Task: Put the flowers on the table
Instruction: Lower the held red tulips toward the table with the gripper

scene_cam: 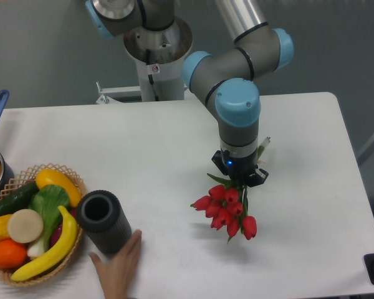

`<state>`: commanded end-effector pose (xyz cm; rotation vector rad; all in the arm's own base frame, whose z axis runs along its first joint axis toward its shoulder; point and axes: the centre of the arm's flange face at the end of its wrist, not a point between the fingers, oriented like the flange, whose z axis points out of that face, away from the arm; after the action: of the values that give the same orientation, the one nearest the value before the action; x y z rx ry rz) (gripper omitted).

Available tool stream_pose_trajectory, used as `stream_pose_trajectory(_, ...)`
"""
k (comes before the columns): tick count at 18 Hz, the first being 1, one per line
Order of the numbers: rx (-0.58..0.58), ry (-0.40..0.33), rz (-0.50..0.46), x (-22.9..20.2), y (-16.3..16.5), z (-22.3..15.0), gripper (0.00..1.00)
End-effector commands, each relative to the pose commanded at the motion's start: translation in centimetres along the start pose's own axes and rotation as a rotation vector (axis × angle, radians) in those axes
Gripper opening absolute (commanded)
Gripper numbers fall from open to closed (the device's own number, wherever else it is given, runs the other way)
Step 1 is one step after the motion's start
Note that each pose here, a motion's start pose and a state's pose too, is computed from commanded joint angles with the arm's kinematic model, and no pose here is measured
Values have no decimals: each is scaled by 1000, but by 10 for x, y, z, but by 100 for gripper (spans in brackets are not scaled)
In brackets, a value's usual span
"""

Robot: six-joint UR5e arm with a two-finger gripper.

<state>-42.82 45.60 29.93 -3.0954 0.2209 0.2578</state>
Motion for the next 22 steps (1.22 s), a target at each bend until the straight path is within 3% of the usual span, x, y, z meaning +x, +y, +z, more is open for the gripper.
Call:
stream_pose_trajectory(14,-17,71,25,1,-23,52,5)
stream_pose_trajectory(17,-13,82,35,5,-29,57,11)
stream_pose_trajectory(22,19,101,32,6,-32,59,13)
